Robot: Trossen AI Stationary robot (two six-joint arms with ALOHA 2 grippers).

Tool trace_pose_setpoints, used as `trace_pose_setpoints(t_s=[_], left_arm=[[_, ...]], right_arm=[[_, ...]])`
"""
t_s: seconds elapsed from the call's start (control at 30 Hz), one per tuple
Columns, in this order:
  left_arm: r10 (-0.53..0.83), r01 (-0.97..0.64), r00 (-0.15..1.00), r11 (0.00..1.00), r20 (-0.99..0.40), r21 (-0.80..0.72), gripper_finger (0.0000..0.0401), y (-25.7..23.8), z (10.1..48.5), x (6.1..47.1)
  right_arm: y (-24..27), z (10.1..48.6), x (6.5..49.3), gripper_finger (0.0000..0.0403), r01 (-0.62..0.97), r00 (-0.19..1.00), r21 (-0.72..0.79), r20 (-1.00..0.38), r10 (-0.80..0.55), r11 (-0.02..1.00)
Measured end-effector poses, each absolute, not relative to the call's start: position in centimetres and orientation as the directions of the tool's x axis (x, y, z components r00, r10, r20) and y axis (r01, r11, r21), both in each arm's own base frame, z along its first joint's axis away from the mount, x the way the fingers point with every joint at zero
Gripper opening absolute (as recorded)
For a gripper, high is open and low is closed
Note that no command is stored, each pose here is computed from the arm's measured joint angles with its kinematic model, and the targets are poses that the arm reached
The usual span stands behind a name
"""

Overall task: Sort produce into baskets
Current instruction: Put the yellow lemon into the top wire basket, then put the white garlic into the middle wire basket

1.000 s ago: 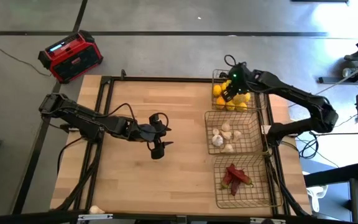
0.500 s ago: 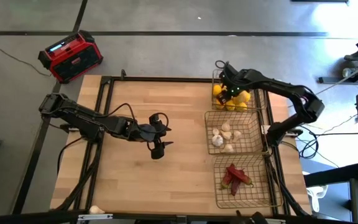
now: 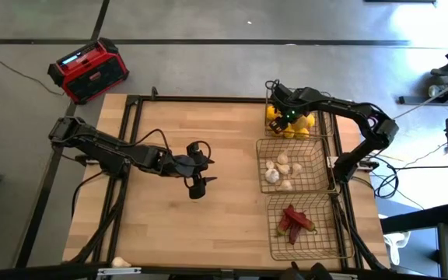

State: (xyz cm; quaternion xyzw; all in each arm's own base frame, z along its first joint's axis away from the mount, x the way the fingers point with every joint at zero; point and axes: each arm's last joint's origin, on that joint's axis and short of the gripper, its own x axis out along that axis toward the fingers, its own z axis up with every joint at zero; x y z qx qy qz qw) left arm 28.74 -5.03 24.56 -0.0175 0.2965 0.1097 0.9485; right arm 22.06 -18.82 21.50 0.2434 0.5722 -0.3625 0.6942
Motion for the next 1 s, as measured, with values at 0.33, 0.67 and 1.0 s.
trace_pose_setpoints(t_s=[0.33,0.67,1.0], left_arm=[[0.198,-0.218,0.8,0.975,-0.566,0.033,0.0273,-5.0,24.6,28.7],[0.199,-0.214,0.801,0.976,-0.565,0.041,0.0273,-5.0,24.6,28.7],[0.215,-0.224,0.808,0.973,-0.549,0.053,0.0273,-4.7,24.7,28.9]], right_arm=[[-18.8,21.3,22.1,0.0234,0.775,0.072,-0.083,-0.973,-0.219,0.627],[-18.8,21.5,22.1,0.0257,0.754,0.079,-0.088,-0.971,-0.224,0.651],[-16.8,26.5,19.9,0.0257,0.744,0.231,-0.033,-0.925,-0.303,0.668]])
